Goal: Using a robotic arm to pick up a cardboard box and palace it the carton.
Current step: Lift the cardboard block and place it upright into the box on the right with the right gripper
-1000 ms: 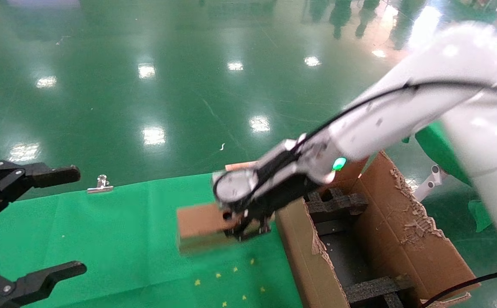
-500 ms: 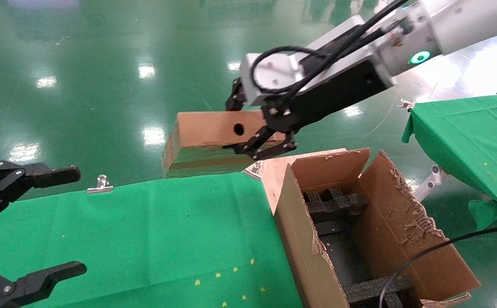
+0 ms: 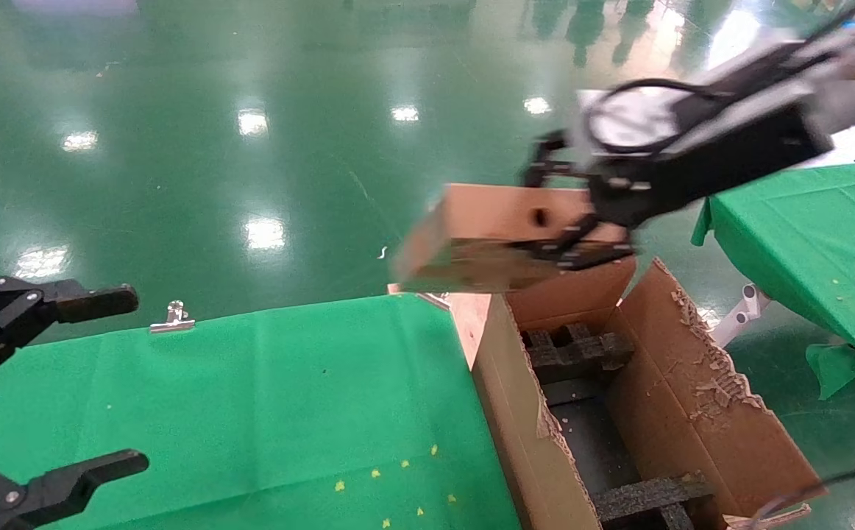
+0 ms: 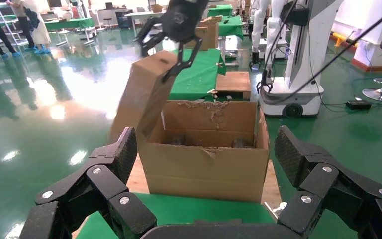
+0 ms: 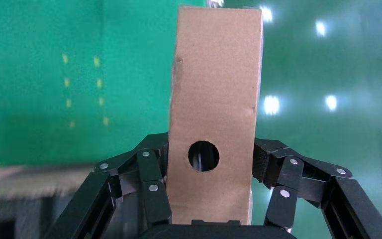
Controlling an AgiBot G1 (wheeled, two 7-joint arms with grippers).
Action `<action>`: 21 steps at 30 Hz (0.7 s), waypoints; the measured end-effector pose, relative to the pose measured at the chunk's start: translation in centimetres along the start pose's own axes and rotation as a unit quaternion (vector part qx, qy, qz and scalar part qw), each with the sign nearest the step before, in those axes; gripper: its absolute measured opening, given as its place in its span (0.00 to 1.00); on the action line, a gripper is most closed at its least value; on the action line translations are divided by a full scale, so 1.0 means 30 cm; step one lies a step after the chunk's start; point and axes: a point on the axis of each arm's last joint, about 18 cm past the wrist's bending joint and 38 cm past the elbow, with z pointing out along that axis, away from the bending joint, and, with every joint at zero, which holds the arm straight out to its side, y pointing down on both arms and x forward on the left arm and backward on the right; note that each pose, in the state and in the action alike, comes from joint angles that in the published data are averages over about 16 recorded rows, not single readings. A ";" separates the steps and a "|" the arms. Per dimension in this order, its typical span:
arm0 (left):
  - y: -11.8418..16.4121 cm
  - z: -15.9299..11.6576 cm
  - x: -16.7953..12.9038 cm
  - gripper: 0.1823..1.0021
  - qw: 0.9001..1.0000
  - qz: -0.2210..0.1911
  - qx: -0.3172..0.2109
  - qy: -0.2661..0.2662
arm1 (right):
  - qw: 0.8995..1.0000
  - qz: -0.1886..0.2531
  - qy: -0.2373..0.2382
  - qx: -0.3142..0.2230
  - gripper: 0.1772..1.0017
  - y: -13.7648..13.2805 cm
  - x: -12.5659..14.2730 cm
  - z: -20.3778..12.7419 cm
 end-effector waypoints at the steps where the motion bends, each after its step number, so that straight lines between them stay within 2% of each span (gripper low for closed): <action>1: 0.000 0.000 0.000 1.00 1.000 0.000 0.000 0.000 | 1.000 0.008 0.004 -0.008 0.23 0.023 -0.012 -0.026; 10: 0.000 0.000 0.000 1.00 1.000 0.000 0.000 0.000 | 0.992 0.100 0.032 -0.071 0.23 0.241 -0.173 -0.207; 16: 0.000 0.000 0.000 1.00 1.000 0.000 0.000 0.000 | 0.982 0.160 0.033 -0.098 0.22 0.357 -0.298 -0.253; 21: 0.000 0.000 0.000 1.00 1.000 0.000 0.000 0.000 | 0.975 0.189 0.028 -0.110 0.22 0.410 -0.366 -0.261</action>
